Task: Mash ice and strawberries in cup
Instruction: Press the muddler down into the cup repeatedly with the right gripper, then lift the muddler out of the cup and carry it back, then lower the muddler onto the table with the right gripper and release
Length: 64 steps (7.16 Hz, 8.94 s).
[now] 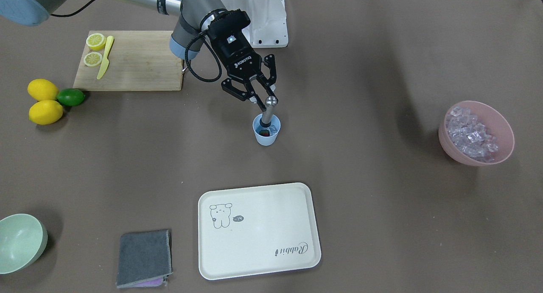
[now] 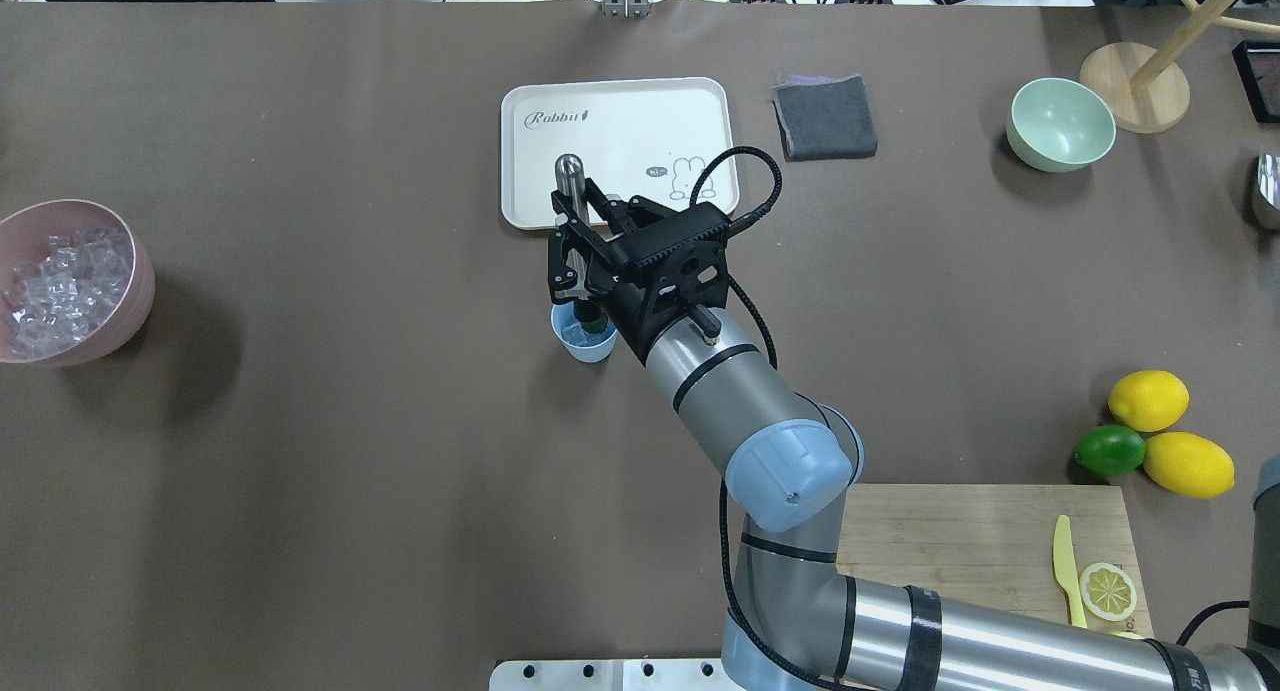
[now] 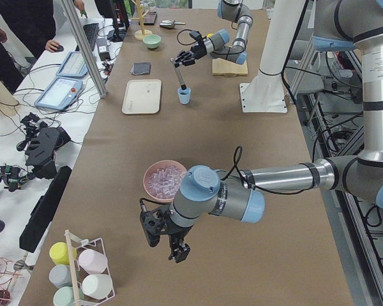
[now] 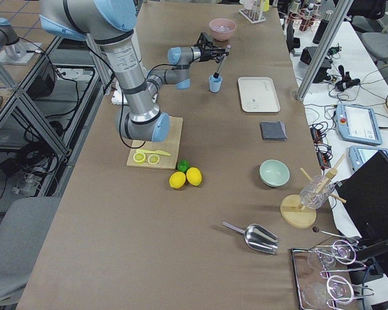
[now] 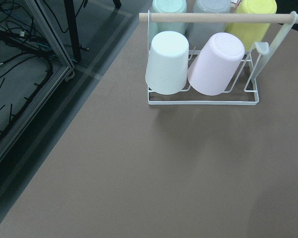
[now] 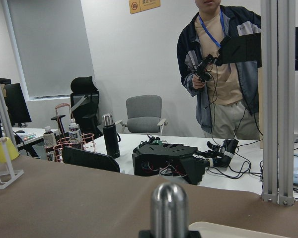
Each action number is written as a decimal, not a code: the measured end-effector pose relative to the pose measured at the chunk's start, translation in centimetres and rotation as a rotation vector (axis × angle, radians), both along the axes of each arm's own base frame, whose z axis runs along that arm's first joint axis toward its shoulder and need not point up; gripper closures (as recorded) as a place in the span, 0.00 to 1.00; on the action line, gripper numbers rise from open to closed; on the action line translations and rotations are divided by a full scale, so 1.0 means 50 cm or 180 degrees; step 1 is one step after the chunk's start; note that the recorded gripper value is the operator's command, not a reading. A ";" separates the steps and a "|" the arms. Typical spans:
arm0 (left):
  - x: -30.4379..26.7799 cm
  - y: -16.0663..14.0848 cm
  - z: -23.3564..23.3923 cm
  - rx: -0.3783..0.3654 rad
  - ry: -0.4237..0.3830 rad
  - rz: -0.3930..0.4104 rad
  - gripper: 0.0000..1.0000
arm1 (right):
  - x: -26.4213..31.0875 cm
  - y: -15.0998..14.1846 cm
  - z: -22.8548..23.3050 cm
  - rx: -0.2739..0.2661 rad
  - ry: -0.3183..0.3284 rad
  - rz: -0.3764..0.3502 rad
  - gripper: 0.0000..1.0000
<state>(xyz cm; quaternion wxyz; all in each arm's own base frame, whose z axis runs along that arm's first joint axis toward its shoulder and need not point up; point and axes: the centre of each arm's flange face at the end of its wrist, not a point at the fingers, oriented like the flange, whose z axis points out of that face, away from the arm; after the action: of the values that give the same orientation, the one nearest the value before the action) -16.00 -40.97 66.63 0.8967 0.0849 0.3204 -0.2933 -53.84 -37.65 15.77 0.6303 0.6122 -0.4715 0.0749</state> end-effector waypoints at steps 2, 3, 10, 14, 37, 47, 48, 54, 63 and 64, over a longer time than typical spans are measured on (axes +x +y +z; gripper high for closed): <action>0.000 0.001 0.002 -0.0007 0.0001 0.0000 0.02 | -0.013 0.005 0.014 -0.0028 0.0046 0.0025 1.00; 0.000 0.001 0.004 -0.0010 0.0002 0.0001 0.02 | -0.021 0.009 0.020 -0.0042 0.0069 0.0034 1.00; -0.001 -0.007 0.003 -0.0002 -0.0001 0.0004 0.02 | -0.047 0.034 0.004 -0.0045 0.0045 -0.0003 1.00; -0.001 -0.007 0.003 0.0000 0.0000 0.0000 0.02 | 0.012 0.021 -0.053 0.0046 -0.0116 0.0098 1.00; 0.043 0.038 -0.075 0.1384 0.0130 0.0538 0.02 | 0.392 -0.301 0.220 -0.1598 0.0463 -0.0398 1.00; 0.057 0.090 -0.070 0.1852 0.0097 0.0847 0.02 | 0.594 -0.411 0.448 -0.3644 0.1187 -0.1830 1.00; 0.057 0.086 -0.074 0.1868 0.0088 0.0851 0.02 | 0.581 -0.422 0.477 -0.3672 0.1324 -0.1888 1.00; 0.059 0.065 -0.092 0.1917 0.0089 0.0870 0.02 | 0.562 -0.494 0.649 -0.3692 0.1747 -0.1656 1.00; 0.063 0.035 -0.097 0.1926 0.0104 0.0902 0.02 | 0.436 -0.448 0.660 -0.3671 0.2024 -0.1617 1.00; 0.063 0.035 -0.098 0.1928 0.0105 0.0903 0.02 | 0.431 -0.445 0.662 -0.3668 0.2037 -0.1631 1.00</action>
<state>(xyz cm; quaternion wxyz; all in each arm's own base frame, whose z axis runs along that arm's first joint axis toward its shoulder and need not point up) -12.84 -39.24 61.76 0.8574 0.2973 0.4161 -0.0583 -32.28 -59.92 48.86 0.9595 0.0428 -0.2776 -0.0218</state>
